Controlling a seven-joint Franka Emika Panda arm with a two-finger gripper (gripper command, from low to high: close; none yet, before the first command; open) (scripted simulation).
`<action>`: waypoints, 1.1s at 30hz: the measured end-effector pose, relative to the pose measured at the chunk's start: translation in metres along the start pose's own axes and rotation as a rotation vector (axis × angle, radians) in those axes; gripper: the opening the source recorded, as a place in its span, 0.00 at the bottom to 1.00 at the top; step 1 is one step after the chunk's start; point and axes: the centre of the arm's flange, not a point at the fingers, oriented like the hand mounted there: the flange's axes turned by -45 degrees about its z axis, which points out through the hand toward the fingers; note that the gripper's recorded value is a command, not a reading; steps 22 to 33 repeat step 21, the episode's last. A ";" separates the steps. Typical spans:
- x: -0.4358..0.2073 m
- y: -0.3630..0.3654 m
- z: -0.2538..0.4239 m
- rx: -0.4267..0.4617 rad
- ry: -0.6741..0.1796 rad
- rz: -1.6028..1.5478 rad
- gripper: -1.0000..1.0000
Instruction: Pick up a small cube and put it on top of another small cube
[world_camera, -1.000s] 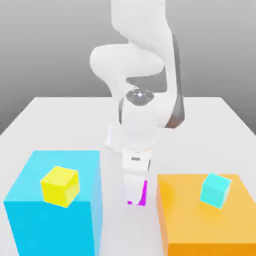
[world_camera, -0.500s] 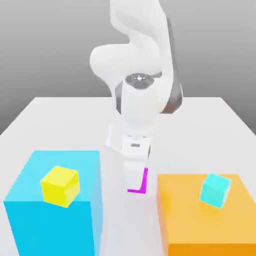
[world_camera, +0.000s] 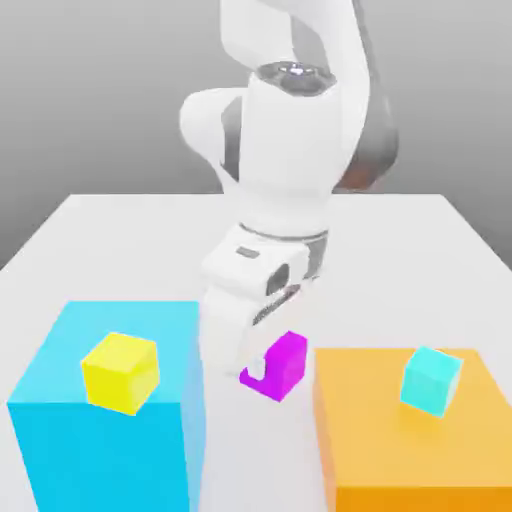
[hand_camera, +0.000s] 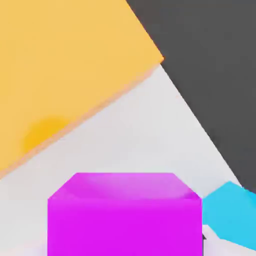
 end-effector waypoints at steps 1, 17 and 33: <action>0.000 0.012 -0.010 0.002 -0.003 0.058 0.00; -0.065 0.138 -0.073 0.066 0.011 0.761 1.00; -0.068 0.140 -0.072 0.066 0.011 0.767 1.00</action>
